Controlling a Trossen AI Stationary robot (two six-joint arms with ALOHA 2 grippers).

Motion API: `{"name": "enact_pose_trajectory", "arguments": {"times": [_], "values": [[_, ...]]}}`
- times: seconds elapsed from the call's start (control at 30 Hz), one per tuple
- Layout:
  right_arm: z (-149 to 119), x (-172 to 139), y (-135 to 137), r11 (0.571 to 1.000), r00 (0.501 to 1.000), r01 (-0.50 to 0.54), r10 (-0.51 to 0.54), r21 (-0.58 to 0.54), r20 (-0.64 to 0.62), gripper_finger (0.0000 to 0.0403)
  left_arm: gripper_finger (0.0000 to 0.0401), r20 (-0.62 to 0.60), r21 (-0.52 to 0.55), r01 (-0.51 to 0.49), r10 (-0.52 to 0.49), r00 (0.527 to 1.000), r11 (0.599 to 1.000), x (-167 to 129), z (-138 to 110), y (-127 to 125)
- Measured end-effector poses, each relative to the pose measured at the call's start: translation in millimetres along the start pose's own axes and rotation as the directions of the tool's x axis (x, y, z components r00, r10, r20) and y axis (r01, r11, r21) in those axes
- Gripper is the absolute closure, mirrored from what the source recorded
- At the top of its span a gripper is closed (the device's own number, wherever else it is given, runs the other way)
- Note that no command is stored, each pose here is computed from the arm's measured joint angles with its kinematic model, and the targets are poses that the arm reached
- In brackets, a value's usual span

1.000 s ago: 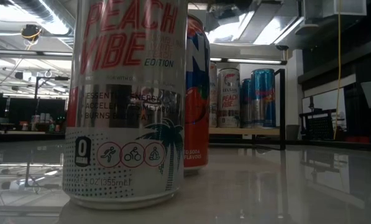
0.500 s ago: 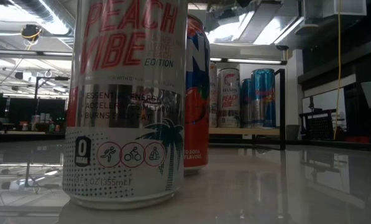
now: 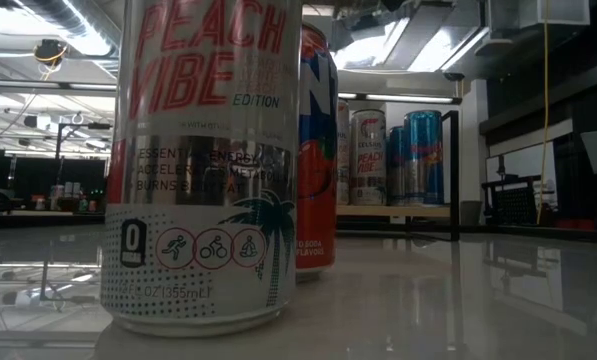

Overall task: Place canned beverage on shelf
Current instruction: Put the white pink soda can onto the shelf aligned with the other white pink soda cans

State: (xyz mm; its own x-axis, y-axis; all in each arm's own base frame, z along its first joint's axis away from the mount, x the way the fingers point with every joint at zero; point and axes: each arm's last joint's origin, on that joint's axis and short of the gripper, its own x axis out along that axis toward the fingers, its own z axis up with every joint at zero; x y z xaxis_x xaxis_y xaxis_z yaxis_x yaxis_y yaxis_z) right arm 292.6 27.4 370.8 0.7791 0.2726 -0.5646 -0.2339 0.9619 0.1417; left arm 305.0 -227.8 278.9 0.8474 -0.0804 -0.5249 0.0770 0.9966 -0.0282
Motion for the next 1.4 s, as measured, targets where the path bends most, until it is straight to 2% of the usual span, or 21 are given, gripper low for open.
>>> {"name": "enact_pose_trajectory", "arguments": {"times": [0.17,0.43,0.7,1.1,1.4], "values": [[0,0,0,1.0,1.0,0.0,0.0,0.0,0.0,0.0056,0.0074,0.032,-0.001,-0.088,0.088,0.996,0.996,0,-11,-15],[0,0,0,1.0,1.0,0.0,0.0,0.0,-0.001,0.0056,0.0074,0.028,-0.027,-0.119,0.12,0.992,0.992,1,-26,-31],[0,0,0,1.0,1.0,0.0,0.0,0.001,-0.003,0.0056,0.0074,0.016,-0.105,-0.172,0.175,0.985,0.979,4,-35,-34],[0,0,0,1.0,1.0,0.0,0.0,0.001,-0.005,0.0056,0.0074,0.004,-0.202,-0.164,0.169,0.986,0.965,0,-43,-43],[-1,0,0,1.0,1.0,0.0,0.0,0.002,-0.008,0.0056,0.0074,-0.046,-0.223,-0.201,0.196,0.98,0.954,17,-61,-47]]}}
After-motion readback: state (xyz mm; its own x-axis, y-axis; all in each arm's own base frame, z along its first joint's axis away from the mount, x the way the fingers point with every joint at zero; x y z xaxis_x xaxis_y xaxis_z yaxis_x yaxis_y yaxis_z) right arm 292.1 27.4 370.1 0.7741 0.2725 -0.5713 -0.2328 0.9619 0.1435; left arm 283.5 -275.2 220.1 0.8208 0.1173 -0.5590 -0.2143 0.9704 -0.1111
